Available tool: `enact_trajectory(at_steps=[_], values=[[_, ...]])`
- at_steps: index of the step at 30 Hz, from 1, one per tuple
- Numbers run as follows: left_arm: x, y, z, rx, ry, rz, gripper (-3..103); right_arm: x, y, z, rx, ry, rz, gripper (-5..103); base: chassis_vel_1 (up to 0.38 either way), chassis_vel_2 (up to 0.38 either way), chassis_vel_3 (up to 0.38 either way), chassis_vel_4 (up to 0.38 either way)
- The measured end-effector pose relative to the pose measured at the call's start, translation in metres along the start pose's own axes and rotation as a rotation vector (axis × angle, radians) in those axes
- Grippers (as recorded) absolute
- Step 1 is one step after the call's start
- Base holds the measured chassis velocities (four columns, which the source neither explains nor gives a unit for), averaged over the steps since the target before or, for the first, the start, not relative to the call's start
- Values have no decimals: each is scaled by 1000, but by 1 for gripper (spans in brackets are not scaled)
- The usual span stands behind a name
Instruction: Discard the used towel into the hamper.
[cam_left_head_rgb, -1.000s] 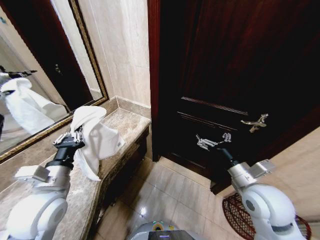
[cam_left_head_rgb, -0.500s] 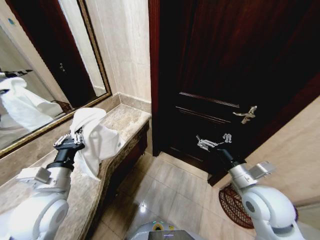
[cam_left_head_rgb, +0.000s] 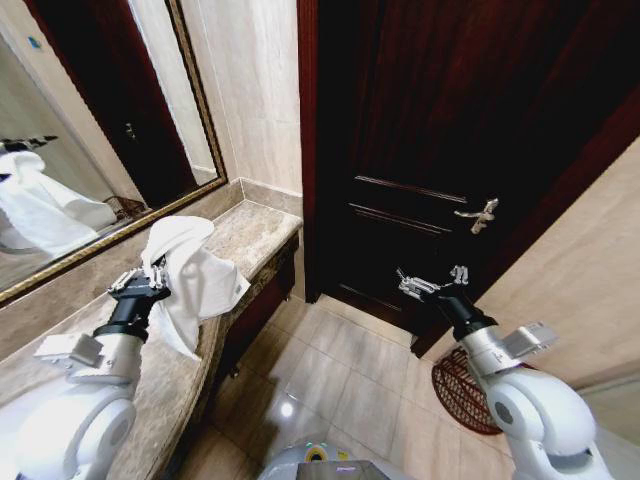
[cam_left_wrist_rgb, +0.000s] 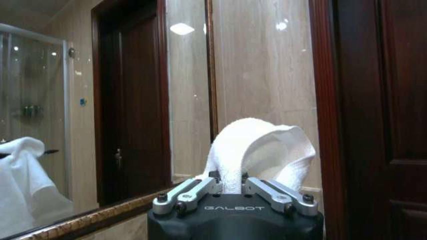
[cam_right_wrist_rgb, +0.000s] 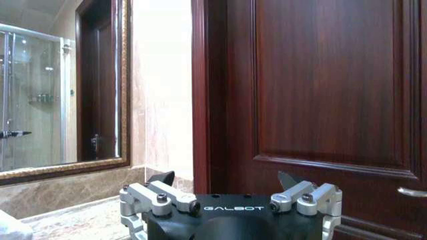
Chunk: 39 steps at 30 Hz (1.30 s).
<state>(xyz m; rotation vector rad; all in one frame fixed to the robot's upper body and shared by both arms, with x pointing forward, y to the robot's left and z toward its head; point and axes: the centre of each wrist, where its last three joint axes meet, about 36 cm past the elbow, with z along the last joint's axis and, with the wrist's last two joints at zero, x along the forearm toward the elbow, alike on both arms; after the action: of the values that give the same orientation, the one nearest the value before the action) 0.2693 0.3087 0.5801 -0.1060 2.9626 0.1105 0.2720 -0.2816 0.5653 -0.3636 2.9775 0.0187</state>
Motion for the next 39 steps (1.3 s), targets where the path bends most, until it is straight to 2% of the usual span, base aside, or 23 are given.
enact_trajectory(at_steps=[10,25,39], values=[[1,-2,2,-21,5,20,7,0,0,0,-3,-21,18,100,48,-40,-46,31],[1,-2,2,-29,-5,57,7,1,1,2,18,-40,35,100,-54,-39,-49,-59],[1,-3,3,-22,-10,87,7,3,-3,2,91,-77,95,100,-112,-112,-109,-111]])
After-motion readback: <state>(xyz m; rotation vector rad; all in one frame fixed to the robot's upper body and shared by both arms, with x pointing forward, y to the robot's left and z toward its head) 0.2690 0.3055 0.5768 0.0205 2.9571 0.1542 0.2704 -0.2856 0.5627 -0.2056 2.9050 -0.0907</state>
